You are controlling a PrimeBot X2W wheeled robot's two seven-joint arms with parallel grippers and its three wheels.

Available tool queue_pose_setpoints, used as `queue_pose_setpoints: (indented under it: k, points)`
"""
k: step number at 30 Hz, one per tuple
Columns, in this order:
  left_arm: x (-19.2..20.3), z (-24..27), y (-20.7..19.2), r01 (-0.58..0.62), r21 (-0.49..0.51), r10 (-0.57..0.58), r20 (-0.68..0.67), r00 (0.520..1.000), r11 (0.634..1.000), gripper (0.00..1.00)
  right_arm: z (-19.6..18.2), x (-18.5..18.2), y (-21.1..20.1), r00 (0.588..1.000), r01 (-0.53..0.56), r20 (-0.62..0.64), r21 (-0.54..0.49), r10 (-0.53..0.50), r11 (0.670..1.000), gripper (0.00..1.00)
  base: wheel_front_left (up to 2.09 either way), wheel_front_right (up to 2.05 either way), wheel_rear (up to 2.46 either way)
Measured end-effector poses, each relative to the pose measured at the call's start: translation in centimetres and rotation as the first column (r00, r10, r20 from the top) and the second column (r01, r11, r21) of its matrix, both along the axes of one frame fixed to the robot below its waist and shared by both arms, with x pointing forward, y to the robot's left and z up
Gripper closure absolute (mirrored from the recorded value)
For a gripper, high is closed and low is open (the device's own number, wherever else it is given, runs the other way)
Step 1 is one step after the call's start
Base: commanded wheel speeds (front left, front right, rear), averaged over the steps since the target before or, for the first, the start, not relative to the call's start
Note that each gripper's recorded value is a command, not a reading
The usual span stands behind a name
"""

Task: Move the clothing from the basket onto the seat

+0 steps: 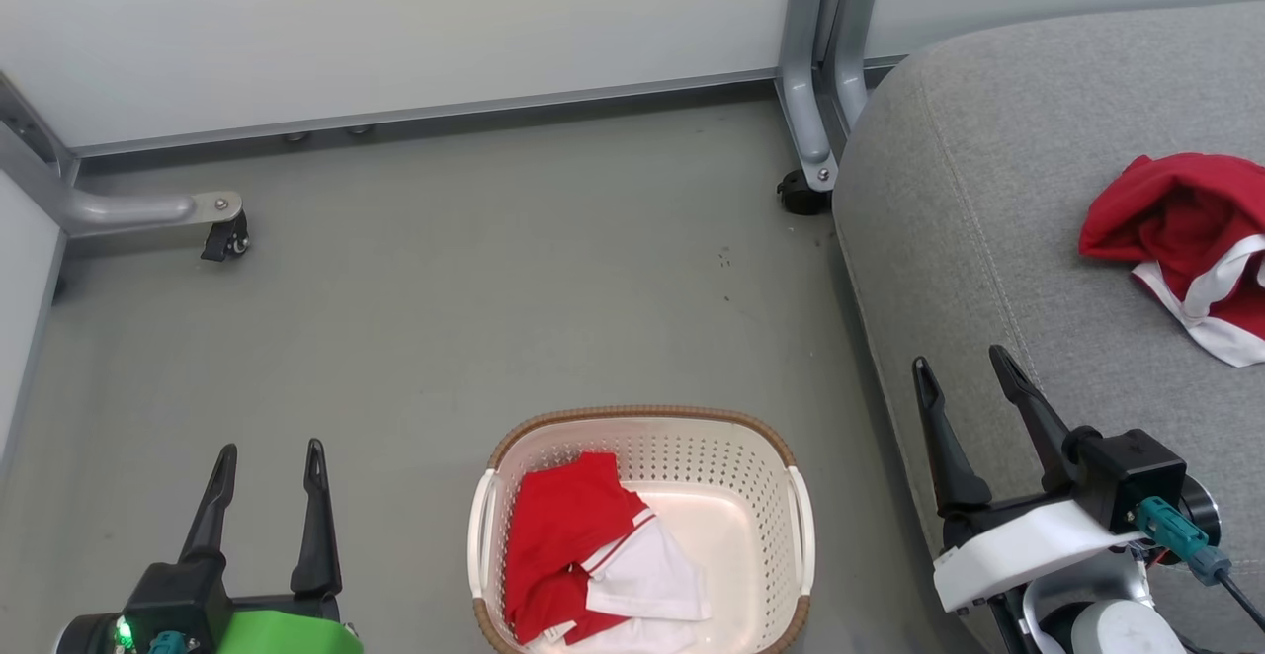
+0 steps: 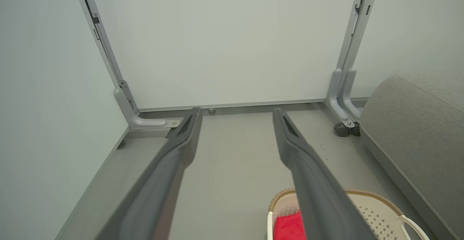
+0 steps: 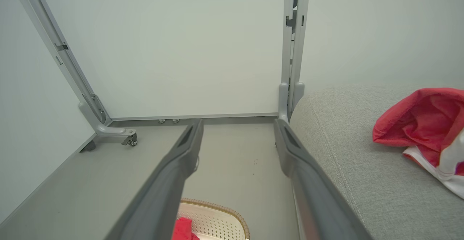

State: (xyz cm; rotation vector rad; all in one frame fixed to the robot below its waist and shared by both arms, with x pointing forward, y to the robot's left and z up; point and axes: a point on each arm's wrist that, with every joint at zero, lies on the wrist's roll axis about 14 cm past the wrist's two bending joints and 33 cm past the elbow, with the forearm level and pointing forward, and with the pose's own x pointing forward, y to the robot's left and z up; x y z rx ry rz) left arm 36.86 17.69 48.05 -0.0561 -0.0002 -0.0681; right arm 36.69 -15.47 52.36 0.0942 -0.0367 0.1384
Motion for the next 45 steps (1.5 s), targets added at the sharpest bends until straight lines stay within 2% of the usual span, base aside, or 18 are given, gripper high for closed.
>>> queue_pose_setpoints:
  k: [16,22,29,36,45]
  points:
    - [-0.2,-0.3,0.0,-0.008,0.002,0.008,-0.009,1.000,1.000,0.00,0.0,0.0,0.5,1.000,-0.015,-0.003,0.000,0.015,1.000,0.00,0.00,0.00,0.00]
    - [1.7,-0.4,-2.6,0.081,0.052,-0.081,-0.004,0.997,0.995,0.00,0.0,0.9,0.6,1.000,-0.018,0.000,-0.002,0.018,1.000,0.00,0.00,0.00,0.00]
    - [4.4,-3.4,-7.5,0.243,0.073,-0.237,-0.083,0.968,0.967,0.00,0.3,3.2,0.8,0.999,-0.026,0.026,-0.010,0.026,1.000,0.00,0.00,0.00,0.00]
    - [6.2,-8.3,-12.4,0.430,0.119,-0.400,-0.213,0.892,0.895,0.00,-0.6,5.8,1.3,0.999,-0.042,0.027,-0.012,0.042,0.999,0.00,0.00,0.00,0.00]
    - [6.8,-16.8,-16.3,0.624,0.123,-0.523,-0.436,0.732,0.771,0.00,-3.2,9.0,1.6,0.998,-0.053,0.020,-0.002,0.053,0.999,0.00,0.00,0.00,0.00]
